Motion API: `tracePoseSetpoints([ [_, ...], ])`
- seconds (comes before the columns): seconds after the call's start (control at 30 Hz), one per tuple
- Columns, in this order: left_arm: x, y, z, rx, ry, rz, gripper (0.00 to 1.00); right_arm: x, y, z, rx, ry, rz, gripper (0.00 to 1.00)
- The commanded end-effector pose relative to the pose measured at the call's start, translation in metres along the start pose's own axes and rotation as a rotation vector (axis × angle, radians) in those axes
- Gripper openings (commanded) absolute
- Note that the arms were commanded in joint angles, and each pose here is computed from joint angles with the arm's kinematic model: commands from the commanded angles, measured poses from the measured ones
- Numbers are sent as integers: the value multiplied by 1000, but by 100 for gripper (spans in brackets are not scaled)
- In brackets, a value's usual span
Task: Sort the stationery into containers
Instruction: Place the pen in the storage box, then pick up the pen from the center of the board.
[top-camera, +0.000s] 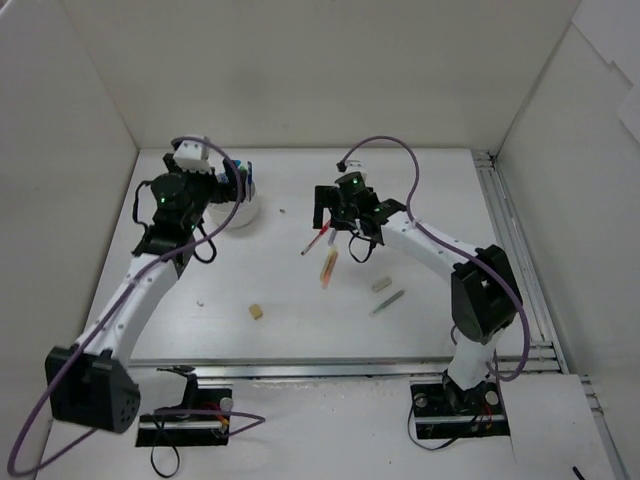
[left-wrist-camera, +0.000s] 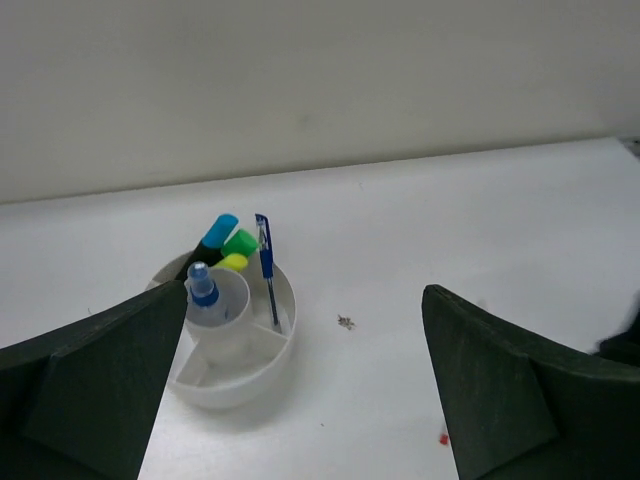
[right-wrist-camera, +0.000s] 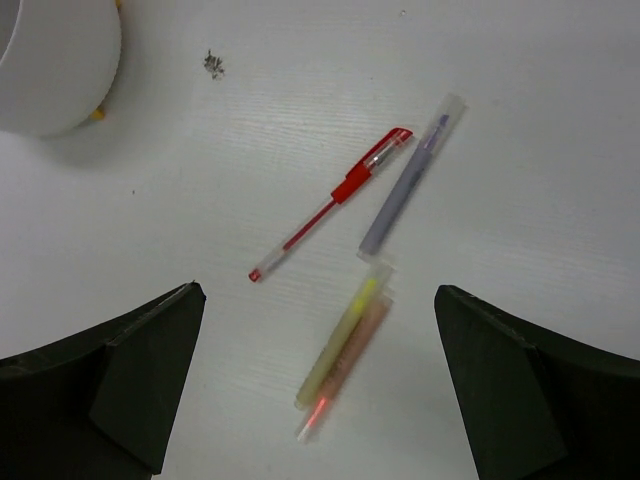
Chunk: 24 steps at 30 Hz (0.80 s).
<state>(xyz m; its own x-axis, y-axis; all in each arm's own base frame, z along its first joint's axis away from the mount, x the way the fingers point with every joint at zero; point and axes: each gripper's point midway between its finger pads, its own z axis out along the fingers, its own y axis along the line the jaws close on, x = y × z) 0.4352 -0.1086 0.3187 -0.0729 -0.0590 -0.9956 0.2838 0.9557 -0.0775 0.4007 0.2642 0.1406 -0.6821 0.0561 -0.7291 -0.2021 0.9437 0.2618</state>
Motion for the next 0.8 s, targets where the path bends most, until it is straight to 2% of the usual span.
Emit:
tracePoseSetpoints([
  [0.0,-11,2,-50,-74,-38,-139,100,-26,14,19,67,-63,151,98],
  [0.07,-8,-1,-78,-80,-44,-165,100,-21,22,40,71,-42,190,98],
  [0.13,22,7,-101,-148,-21,-252,100,-15,36,58,75,-33,196,98],
  [0.17,14,6,-108,-143,-47,-252,100,-14,38,64,83,-31,199,98],
  [0.27,24,3,-129,-147,-33,-259,100,-7,42,78,123,-9,209,98],
  [0.37,29,17,-150,-243,-24,-293,100,0,34,86,184,-11,233,98],
  [0.47,34,21,-162,-281,-29,-331,100,4,28,96,230,-12,245,98],
  [0.77,46,26,-172,-317,-7,-347,100,30,24,121,292,48,228,89],
])
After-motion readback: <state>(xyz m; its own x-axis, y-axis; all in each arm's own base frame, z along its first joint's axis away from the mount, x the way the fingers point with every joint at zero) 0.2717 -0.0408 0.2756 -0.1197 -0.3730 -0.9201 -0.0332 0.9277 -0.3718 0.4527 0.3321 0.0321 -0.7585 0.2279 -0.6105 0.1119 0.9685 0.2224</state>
